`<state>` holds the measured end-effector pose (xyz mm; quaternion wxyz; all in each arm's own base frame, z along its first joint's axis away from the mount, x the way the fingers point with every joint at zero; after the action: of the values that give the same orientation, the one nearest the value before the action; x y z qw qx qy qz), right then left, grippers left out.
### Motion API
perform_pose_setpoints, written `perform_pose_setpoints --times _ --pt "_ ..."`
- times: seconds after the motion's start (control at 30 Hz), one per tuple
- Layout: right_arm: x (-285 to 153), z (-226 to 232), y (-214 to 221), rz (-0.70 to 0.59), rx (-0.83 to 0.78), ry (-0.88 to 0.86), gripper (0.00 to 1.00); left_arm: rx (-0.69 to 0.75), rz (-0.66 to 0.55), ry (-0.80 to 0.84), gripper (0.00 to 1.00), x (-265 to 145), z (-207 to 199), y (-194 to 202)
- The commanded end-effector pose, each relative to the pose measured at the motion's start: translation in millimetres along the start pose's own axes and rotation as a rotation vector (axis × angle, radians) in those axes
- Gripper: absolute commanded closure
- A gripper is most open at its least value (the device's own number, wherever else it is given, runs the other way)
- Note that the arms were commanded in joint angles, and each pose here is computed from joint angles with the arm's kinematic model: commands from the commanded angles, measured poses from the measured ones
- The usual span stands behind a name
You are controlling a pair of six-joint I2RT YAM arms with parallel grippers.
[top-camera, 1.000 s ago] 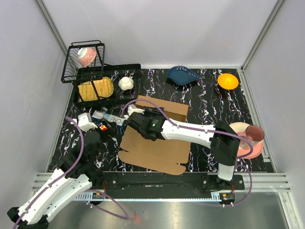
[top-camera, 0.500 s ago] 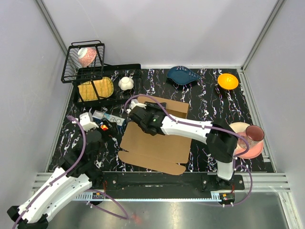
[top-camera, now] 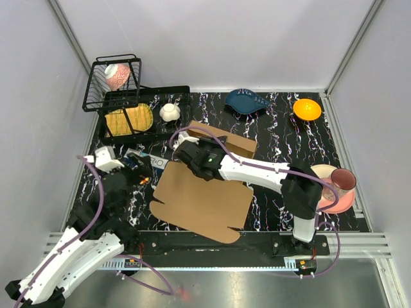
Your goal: Fold the paper box
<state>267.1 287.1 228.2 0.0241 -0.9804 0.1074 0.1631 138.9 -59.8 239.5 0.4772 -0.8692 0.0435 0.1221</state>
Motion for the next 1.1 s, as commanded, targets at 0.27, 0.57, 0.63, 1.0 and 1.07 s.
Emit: perform_pose_setpoints --times 0.27,0.57,0.63,1.0,1.07 --pt "-54.1 -132.0 107.9 0.004 0.477 0.065 1.00 -0.112 -0.357 0.141 0.01 -33.6 -65.6 -134.6" --pt "-31.1 -114.8 170.5 0.113 1.450 -0.441 1.00 -0.137 -0.326 0.145 0.01 -37.6 -54.4 -123.6" --pt "-23.6 -94.1 164.1 0.110 1.617 -0.581 1.00 -0.162 -0.318 0.150 0.01 -39.8 -50.9 -120.6" --pt "-19.1 13.9 160.5 0.665 2.431 -0.573 1.00 -0.241 -0.275 0.168 0.01 -46.7 -22.6 -91.8" --pt "-22.8 30.9 156.1 0.744 2.467 -0.509 1.00 -0.236 -0.245 0.157 0.01 -41.8 -19.9 -80.5"
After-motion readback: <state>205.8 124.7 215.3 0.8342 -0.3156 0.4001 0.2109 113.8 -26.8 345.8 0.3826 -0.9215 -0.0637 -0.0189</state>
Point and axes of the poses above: each gripper's point midway between its finger pads, its own x axis out along the fingers, its own z axis along the line the jaws close on, y = z × x, the point moved 8 cm from there along -x, back along the fingers, and after that the axes turned 7 degrees about -x, right-handed, at the moved point
